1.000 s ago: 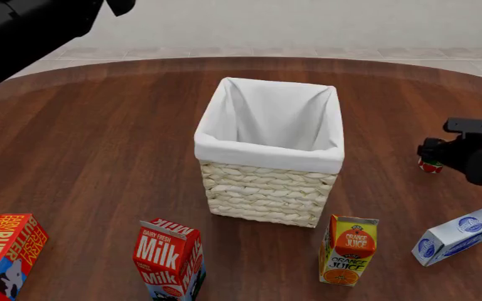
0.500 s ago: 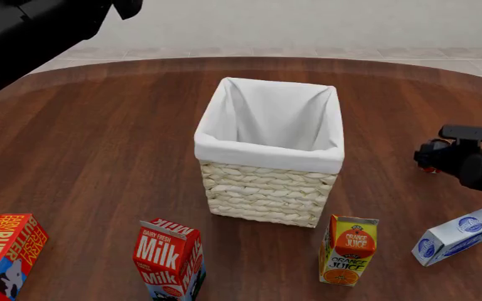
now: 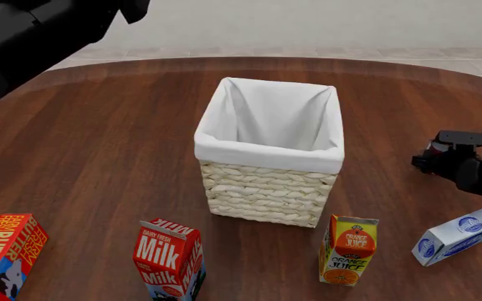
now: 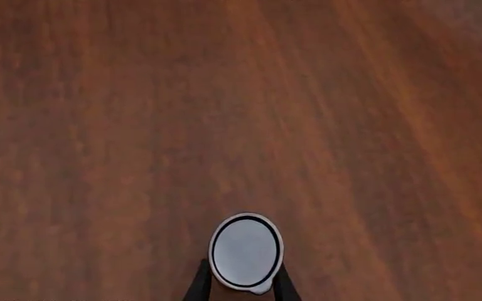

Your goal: Pick up the alphabet soup and the tomato sauce, and put them in the basket.

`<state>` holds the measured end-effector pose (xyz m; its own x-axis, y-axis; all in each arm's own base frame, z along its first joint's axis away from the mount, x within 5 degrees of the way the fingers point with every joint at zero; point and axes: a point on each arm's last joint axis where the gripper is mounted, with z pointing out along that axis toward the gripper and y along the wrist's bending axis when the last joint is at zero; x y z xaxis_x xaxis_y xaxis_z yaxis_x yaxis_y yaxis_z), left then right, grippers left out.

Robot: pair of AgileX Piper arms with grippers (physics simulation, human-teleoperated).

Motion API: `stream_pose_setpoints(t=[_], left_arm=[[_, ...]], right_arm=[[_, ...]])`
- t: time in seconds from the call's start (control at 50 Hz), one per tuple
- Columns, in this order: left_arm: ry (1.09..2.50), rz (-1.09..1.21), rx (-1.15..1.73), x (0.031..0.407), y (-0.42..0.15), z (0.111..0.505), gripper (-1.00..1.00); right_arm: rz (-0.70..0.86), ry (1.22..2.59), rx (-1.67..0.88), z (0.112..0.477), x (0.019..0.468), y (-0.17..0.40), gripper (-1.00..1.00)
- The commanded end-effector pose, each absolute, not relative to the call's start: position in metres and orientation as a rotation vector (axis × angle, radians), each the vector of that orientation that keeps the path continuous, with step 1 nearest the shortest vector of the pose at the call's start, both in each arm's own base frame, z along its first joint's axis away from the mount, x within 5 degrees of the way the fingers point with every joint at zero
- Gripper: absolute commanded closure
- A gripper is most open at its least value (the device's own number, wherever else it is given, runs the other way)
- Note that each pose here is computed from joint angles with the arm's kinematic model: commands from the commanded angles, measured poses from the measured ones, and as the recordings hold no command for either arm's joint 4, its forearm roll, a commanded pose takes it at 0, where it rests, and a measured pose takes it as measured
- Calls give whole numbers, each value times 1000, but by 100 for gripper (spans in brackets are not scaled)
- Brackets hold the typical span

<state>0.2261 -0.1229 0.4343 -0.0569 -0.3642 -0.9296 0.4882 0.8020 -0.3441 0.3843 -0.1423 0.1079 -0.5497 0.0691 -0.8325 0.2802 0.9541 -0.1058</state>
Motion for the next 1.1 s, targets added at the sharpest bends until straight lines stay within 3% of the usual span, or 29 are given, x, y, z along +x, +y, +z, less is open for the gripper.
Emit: stream_pose_setpoints(t=[0.02, 0.36, 0.78, 1.1], left_arm=[[1474, -697, 103, 227, -123, 433, -100], [1475, -701, 102, 227, -123, 432, -100], [1473, -702, 106, 225, -123, 434, -100], [1470, -707, 106, 223, -123, 434, -100]], right_arm=[[-286, 2130, 243, 112, 383, -143, 100], [-294, 2104, 247, 124, 379, -144, 100], [-280, 2020, 183, 171, 365, -118, 100], [-266, 1980, 175, 185, 347, -105, 100]])
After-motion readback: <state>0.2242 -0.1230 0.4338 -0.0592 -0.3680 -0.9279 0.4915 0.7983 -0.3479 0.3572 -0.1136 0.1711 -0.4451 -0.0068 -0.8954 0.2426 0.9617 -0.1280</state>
